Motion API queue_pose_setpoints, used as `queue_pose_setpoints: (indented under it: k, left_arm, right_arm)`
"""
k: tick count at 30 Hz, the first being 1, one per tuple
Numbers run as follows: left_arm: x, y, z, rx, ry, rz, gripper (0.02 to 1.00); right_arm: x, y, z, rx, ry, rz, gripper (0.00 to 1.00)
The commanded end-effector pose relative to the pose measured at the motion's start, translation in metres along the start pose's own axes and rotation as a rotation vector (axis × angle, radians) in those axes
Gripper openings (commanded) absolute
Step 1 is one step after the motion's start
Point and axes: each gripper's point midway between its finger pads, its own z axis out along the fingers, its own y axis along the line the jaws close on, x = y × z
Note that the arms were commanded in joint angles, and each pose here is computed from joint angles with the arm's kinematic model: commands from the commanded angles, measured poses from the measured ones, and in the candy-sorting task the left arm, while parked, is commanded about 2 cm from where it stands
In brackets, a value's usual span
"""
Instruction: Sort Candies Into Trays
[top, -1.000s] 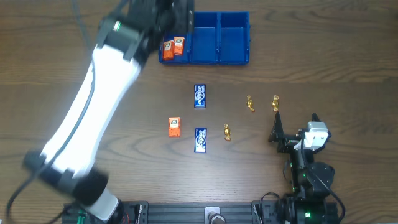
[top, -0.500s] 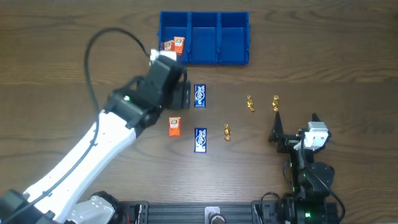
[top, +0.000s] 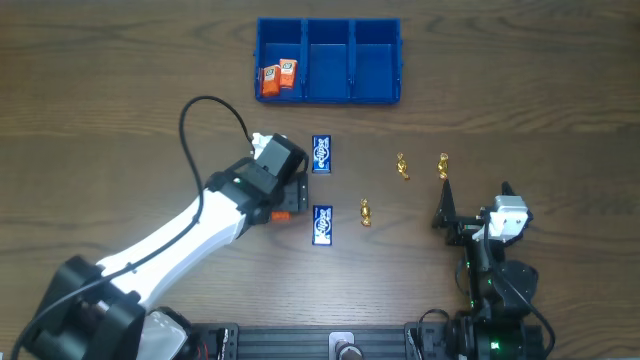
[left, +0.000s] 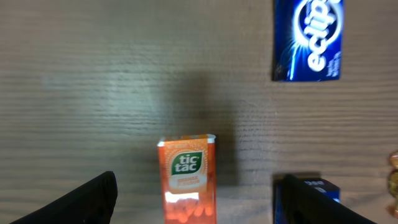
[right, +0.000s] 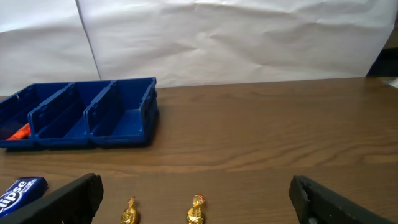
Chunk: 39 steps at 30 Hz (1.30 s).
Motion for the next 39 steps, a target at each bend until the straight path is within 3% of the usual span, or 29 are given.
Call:
queue_pose_setpoints:
  k: [1,11,17,24,30,34,39]
  left_arm:
    - [0.013,0.004,0.020,-0.041,0.061,-0.038,0.847]
    - [0.027,0.011,0.038,-0.085,0.119,-0.057,0.822]
    - [0.032,0.014,0.045,-0.103,0.140,-0.057,0.752]
    - [0.033,0.014,0.047,-0.107,0.142,-0.063,0.474]
    - [0.027,0.013,0.047,-0.108,0.115,-0.063,0.364]
    - [-0.009,0.005,0.022,-0.088,-0.008,-0.074,0.360]
    - [-0.102,-0.006,-0.061,-0.071,-0.271,-0.039,0.362]
  right_arm:
    - [0.002,-0.001,0.000,0.003,0.002,-0.011,0.998]
    - [0.002,-0.001,0.000,0.003,0.002,-0.011,0.998]
    - [0.002,-0.001,0.000,0.003,0.002,-0.011,0.998]
    - [0.002,-0.001,0.000,0.003,0.002,-0.012,0.998]
    - [0.002,-0.001,0.000,0.003,0.002,-0.011,0.998]
    - [0.002,-0.001,0.000,0.003,0.002,-0.011,0.998]
    - [0.002,-0.001,0.000,0.003,0.002,-0.011,0.998]
